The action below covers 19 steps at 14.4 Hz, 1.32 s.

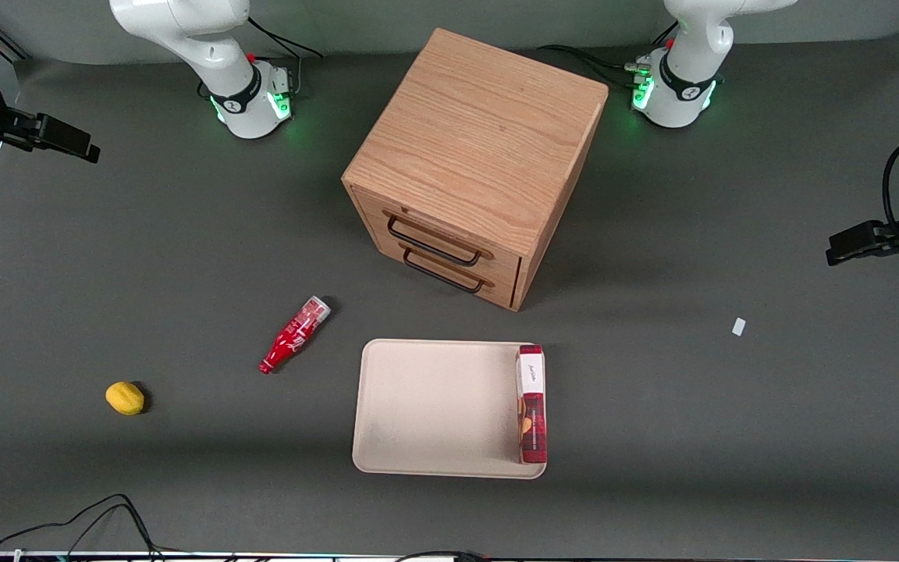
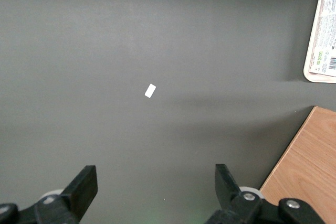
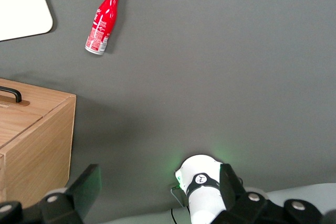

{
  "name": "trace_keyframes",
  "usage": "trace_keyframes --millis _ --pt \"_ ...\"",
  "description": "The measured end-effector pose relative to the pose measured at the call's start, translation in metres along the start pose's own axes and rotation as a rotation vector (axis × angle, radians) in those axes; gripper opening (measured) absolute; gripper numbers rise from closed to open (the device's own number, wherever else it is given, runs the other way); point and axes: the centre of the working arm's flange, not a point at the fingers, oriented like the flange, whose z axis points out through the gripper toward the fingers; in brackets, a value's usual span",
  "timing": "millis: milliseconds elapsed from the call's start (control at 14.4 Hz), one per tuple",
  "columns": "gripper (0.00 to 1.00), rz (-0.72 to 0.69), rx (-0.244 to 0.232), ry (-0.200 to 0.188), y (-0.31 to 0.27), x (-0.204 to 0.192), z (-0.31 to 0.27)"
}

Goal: Place coke bottle on tray
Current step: 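Move the right gripper down over the red Coca-Cola bottle lying on the table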

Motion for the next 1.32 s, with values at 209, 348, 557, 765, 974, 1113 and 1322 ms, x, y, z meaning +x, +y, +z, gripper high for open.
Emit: trace_keyframes --millis 209,348,557,765,974,1113,1322 --pt "1.00 0.003 0.003 0.001 -0.001 0.001 0.000" --pt "1.00 0.003 0.003 -0.001 -0.002 0.002 0.001" --pt "1.00 -0.008 0.005 0.004 -0.009 0.006 0.004" --pt "1.00 0.014 0.012 0.040 -0.054 0.028 0.022" --pt "1.00 0.157 -0.003 0.001 -0.128 0.068 0.084" --pt "1.00 0.262 -0.019 -0.050 -0.155 0.105 0.144" --pt "1.00 0.421 -0.033 -0.100 -0.167 0.153 0.238"
